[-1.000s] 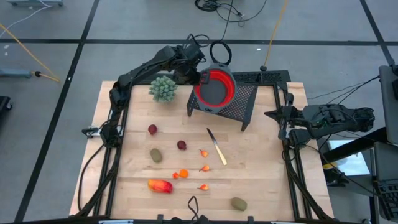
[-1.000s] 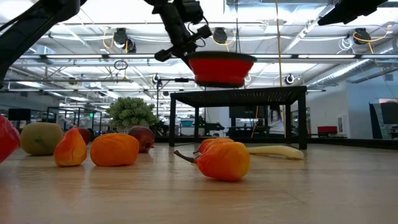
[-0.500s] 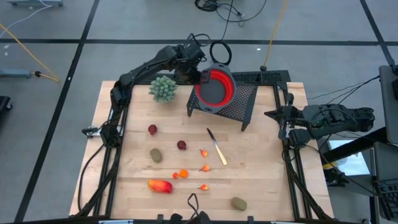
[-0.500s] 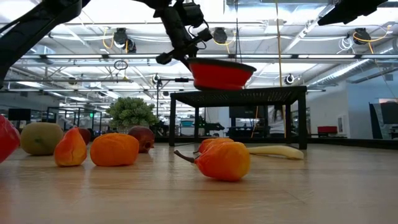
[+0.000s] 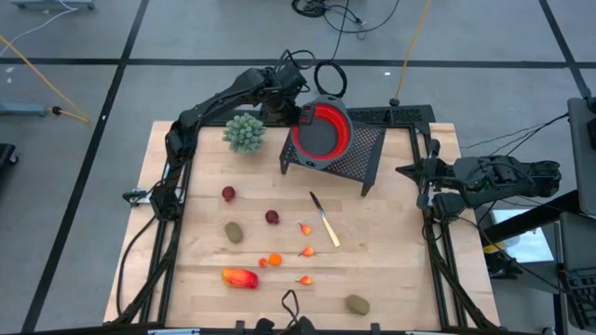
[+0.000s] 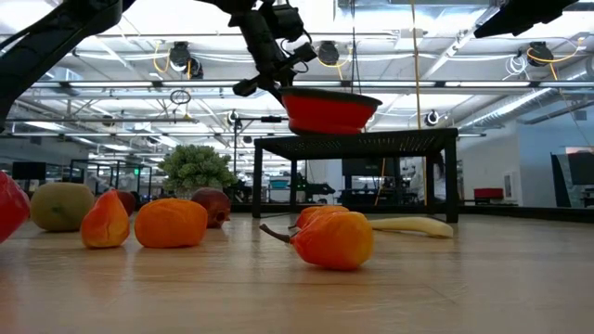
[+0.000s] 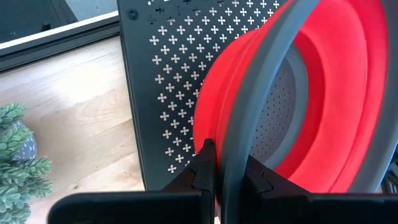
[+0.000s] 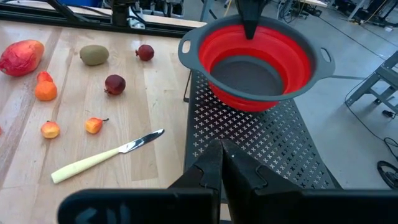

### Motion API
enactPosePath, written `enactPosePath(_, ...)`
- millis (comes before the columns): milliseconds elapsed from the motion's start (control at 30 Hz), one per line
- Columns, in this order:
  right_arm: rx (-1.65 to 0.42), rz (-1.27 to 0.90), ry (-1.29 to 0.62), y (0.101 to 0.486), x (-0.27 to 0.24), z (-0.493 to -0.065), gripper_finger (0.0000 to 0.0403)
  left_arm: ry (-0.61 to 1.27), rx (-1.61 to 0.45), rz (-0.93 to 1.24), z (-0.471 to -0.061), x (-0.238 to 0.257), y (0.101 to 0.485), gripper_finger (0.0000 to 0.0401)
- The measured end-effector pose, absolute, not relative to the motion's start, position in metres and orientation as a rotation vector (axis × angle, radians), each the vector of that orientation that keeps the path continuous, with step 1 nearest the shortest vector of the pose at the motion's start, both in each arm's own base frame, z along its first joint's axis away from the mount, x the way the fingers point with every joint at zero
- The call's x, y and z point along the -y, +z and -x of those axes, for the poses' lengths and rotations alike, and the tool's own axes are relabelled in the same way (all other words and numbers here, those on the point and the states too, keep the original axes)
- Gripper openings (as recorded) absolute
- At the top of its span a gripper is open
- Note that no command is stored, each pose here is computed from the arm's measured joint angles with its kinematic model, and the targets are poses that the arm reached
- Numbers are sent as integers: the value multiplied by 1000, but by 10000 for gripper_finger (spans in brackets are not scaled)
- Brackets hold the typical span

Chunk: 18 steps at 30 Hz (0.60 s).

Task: Pick & Place Fruit
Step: Put the red strainer bowl on the shelf

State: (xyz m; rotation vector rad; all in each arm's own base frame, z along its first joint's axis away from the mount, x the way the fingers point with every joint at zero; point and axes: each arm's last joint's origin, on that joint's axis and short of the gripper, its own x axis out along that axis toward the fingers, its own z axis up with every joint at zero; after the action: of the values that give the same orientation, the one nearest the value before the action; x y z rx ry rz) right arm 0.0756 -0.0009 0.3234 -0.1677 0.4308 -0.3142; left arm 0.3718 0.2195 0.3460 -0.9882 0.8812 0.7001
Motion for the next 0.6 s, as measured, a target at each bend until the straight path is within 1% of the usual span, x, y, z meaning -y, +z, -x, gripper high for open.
enactPosePath(133, -428, 167, -315, 324, 1, -76, 0, 695, -884, 978, -372, -220, 346, 29)
enactPosePath(233, -418, 163, -315, 325, 1, -76, 0, 712, -881, 967, -372, -220, 346, 46)
enactPosePath(600, -416, 162, -315, 325, 1, -76, 0, 714, -883, 953, -371, -220, 346, 167)
